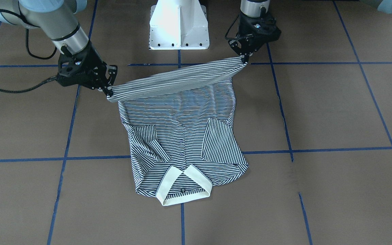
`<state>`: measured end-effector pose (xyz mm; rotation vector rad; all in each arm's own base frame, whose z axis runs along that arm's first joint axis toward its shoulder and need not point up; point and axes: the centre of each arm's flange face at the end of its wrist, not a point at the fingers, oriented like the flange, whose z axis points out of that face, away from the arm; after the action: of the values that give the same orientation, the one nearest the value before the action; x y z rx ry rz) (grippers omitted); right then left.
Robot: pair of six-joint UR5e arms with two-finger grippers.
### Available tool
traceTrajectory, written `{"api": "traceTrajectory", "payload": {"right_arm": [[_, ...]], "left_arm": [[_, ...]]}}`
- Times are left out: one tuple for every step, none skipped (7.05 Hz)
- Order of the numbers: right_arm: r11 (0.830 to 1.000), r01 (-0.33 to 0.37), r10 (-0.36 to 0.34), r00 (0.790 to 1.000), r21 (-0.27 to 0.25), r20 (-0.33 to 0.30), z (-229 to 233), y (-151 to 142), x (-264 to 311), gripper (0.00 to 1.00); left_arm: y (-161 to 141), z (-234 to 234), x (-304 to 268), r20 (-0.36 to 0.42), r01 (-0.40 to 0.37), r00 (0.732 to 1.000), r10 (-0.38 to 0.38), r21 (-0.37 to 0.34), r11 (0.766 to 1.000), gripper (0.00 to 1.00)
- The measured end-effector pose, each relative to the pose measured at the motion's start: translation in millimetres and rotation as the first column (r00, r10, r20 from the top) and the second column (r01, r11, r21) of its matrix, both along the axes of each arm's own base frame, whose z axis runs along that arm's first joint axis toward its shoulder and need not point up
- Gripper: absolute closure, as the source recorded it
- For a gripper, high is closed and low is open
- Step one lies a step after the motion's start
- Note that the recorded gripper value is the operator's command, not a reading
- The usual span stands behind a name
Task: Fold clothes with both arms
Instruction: 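Lift the hem with both grippers and fold it over toward the collar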
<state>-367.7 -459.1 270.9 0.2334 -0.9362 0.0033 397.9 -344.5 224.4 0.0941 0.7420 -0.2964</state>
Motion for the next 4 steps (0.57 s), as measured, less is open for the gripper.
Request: {"api": "traceTrajectory", "payload": {"right_arm": [[1.0, -0.023, 0.023, 0.999, 0.013, -0.027, -0.6, -40.2, -10.8, 1.0], [0.999, -0.046, 0.047, 0.998, 0.024, -0.039, -2.2, -73.0, -21.5, 1.0], [0.997, -0.064, 0.066, 0.997, 0.035, -0.037, 1.8, -97.3, -29.7, 1.0], [0.996, -0.082, 0.084, 0.996, 0.044, -0.035, 7.4, -121.7, -39.5, 1.0]], "left_arm": [[-32.0, 9.2, 5.6, 0.002, 0.03, 1.0, -0.03, 0.017, 0.999, 1.0], [-64.1, 16.8, 10.9, -0.006, 0.067, 0.998, -0.067, 0.027, 0.997, 1.0], [-96.1, 24.3, 14.4, -0.013, 0.107, 0.994, -0.106, 0.033, 0.994, 1.0], [-130.1, 34.1, 16.5, -0.021, 0.147, 0.989, -0.147, 0.037, 0.988, 1.0]]}}
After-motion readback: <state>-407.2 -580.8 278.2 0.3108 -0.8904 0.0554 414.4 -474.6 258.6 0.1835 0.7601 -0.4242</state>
